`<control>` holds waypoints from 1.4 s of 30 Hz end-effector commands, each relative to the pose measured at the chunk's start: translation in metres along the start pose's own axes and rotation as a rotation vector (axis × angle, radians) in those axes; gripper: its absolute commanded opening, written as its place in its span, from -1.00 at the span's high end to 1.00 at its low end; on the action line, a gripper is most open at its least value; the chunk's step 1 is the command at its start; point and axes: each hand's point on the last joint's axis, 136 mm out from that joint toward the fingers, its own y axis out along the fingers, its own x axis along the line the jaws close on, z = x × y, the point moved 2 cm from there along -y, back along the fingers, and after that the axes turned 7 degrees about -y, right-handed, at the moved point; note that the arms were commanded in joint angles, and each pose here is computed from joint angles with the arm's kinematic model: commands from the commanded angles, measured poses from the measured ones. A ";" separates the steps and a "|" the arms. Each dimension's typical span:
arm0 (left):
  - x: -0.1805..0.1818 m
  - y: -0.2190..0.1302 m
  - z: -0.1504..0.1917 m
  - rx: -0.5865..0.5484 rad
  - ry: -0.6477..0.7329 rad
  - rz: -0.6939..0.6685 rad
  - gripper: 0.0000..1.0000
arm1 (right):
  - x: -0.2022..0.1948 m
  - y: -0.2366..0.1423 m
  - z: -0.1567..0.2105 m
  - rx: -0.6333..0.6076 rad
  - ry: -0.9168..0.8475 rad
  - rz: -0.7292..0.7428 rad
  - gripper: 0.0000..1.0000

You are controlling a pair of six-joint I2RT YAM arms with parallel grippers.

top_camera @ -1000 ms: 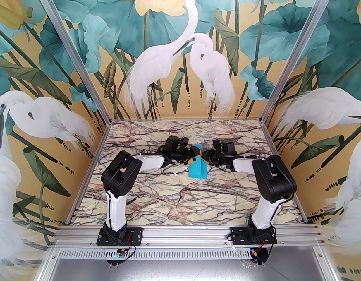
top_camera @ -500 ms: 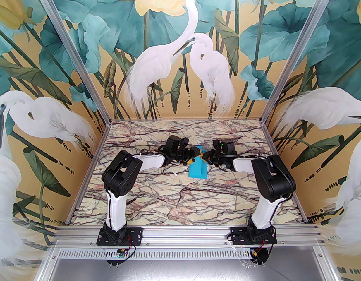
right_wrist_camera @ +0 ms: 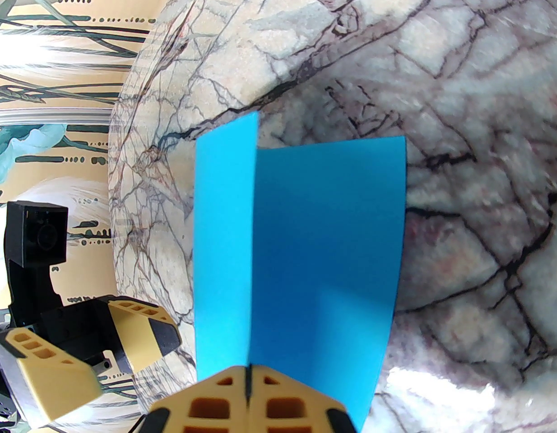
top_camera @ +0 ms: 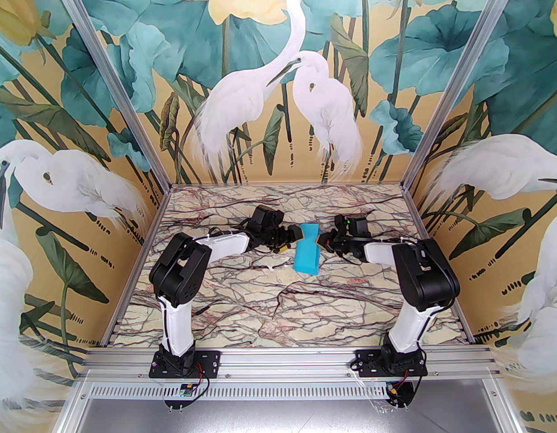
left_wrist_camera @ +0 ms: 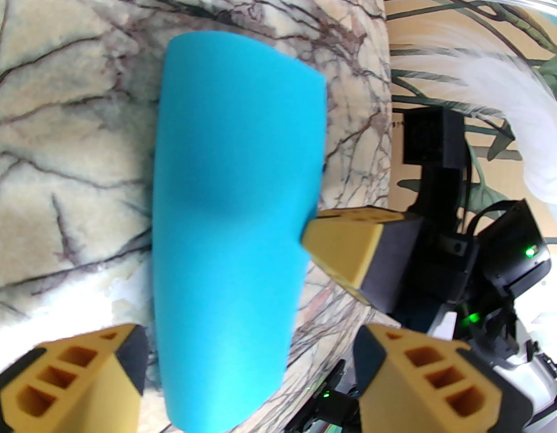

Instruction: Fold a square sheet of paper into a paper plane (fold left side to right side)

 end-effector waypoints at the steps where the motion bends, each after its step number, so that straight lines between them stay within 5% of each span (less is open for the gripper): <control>1: 0.008 0.010 0.003 0.030 0.030 -0.044 -0.45 | -0.001 -0.006 0.005 0.012 -0.016 0.000 1.00; 42: 0.032 0.057 0.025 0.147 0.152 -0.164 -0.16 | -0.019 -0.006 0.003 0.005 0.015 0.047 0.91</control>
